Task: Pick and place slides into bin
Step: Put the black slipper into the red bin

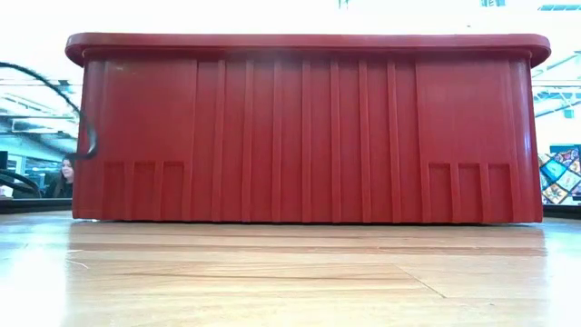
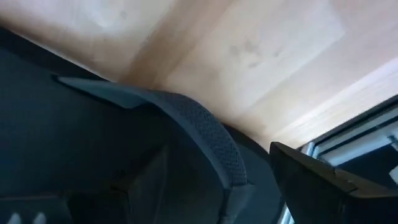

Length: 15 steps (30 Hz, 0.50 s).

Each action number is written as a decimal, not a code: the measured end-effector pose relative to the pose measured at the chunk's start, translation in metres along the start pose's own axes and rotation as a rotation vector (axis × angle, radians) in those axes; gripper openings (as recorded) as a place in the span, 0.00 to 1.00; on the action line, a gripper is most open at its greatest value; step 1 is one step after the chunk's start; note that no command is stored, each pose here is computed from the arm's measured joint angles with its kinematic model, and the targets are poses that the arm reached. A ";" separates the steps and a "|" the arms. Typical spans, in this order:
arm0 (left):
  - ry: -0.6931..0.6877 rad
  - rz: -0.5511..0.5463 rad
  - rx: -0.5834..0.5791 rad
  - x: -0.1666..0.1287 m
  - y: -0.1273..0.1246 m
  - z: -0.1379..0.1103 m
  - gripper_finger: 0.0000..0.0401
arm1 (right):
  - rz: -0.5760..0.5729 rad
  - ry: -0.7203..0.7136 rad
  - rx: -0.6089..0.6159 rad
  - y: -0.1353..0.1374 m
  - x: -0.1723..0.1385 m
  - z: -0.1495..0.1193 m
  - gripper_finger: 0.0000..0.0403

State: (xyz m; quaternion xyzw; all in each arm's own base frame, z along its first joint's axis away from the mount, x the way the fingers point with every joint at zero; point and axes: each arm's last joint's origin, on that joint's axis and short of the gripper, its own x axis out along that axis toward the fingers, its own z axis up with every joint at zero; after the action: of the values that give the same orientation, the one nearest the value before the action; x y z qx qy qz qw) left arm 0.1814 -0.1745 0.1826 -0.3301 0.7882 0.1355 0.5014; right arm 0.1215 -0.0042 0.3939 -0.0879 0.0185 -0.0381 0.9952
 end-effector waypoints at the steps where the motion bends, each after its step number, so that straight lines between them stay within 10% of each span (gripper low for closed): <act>1: 0.013 0.006 -0.002 0.003 -0.001 0.001 0.68 | 0.000 0.003 0.004 0.000 0.000 0.000 0.00; 8: 0.054 -0.007 0.103 0.015 -0.009 0.004 0.64 | 0.003 0.020 -0.005 0.000 0.000 -0.002 0.00; 15: 0.121 -0.128 0.308 0.013 -0.019 0.001 0.10 | 0.003 0.019 -0.034 0.000 0.000 -0.002 0.00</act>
State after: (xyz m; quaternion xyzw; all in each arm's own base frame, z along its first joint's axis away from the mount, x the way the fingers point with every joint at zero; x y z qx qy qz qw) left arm 0.1906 -0.1930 0.1734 -0.3066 0.8057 -0.0394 0.5053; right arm 0.1215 -0.0042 0.3921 -0.1045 0.0287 -0.0371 0.9934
